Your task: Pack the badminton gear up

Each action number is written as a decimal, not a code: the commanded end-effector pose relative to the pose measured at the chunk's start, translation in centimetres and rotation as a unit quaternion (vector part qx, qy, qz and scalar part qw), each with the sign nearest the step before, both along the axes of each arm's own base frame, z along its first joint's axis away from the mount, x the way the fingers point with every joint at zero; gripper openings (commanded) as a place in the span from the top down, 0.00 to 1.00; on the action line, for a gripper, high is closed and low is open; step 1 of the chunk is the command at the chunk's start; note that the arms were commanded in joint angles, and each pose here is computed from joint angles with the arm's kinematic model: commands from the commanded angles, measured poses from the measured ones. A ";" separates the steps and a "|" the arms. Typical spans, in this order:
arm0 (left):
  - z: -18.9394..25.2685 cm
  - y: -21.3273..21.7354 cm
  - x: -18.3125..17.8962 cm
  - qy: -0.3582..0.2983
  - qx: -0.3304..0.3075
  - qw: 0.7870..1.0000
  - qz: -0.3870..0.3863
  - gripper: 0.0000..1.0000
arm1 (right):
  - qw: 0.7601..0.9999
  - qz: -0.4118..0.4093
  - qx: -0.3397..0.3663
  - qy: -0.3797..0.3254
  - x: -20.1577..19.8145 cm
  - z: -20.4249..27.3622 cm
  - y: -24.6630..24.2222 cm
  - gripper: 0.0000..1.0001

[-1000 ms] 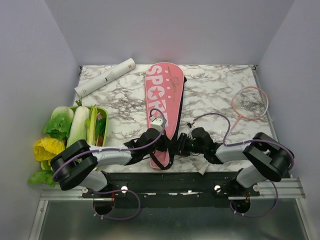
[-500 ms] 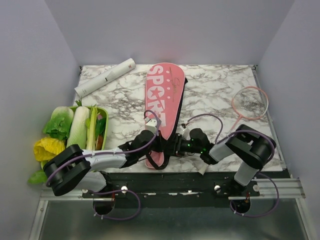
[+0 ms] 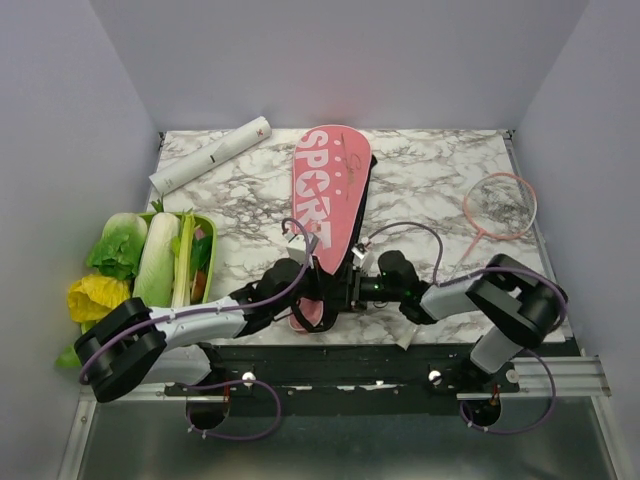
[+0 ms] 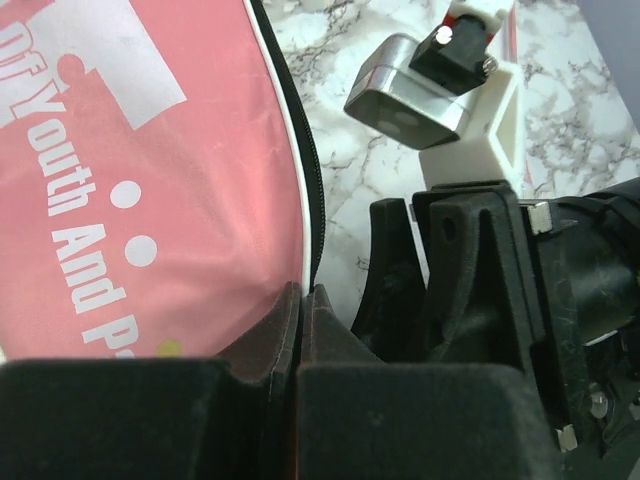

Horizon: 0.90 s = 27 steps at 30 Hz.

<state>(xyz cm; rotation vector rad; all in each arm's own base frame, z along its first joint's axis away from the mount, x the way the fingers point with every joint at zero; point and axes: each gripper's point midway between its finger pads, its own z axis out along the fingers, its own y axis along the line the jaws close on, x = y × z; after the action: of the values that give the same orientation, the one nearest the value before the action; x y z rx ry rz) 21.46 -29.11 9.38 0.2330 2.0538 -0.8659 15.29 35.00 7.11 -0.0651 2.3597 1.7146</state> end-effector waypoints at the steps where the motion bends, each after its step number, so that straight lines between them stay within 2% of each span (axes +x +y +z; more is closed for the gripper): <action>1: 0.8 0.6 0.3 -0.010 0.013 1.000 0.006 1.00 | 0.995 0.021 -0.048 -0.080 0.7 2.9 0.3 0.50; 2: 0.8 0.8 0.5 -0.011 0.016 1.000 0.011 1.00 | 0.991 0.009 -0.109 -0.082 1.5 1.7 -0.5 0.48; 7: 0.8 1.6 0.8 -0.014 0.026 0.999 0.027 1.00 | 0.963 -0.037 -0.246 -0.100 3.1 1.0 -4.3 0.44; 8: 0.9 1.7 0.9 -0.016 0.025 0.999 0.029 1.00 | 0.951 -0.053 -0.288 -0.102 3.3 0.4 -6.1 0.44; 10: 1.1 1.9 1.0 -0.018 0.024 0.999 0.031 1.00 | 0.939 -0.078 -0.317 -0.112 3.8 0.8 -7.5 0.43; 11: 1.1 1.9 1.1 -0.018 0.024 0.999 0.032 1.00 | 0.921 -0.107 -0.354 -0.119 4.4 0.3 -9.3 0.40; 13: 1.1 1.9 1.0 -0.019 0.026 0.999 0.029 1.00 | 0.906 -0.146 -0.373 -0.134 5.2 1.2 -11.2 0.36; 17: 1.2 1.5 0.8 -0.018 0.018 1.000 0.019 1.00 | 0.848 -0.236 -0.458 -0.128 7.4 1.5 -17.3 0.30; 21: 1.3 1.3 0.5 -0.016 0.007 1.000 0.011 1.00 | 0.817 -0.303 -0.482 -0.093 9.8 1.9 -21.4 0.29; 25: 1.3 1.2 0.2 -0.015 -0.005 1.000 0.009 1.00 | 0.771 -0.380 -0.507 -0.062 12.4 2.7 -26.6 0.29; 27: 1.6 1.1 0.1 -0.014 -0.012 1.000 0.005 1.00 | 0.758 -0.401 -0.512 -0.051 12.9 2.9 -28.3 0.29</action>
<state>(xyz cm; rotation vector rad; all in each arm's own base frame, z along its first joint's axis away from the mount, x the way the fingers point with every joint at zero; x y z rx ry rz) 21.90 -27.33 9.44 0.2304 2.0654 -0.7825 27.26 11.44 9.34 0.4539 2.4073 0.1576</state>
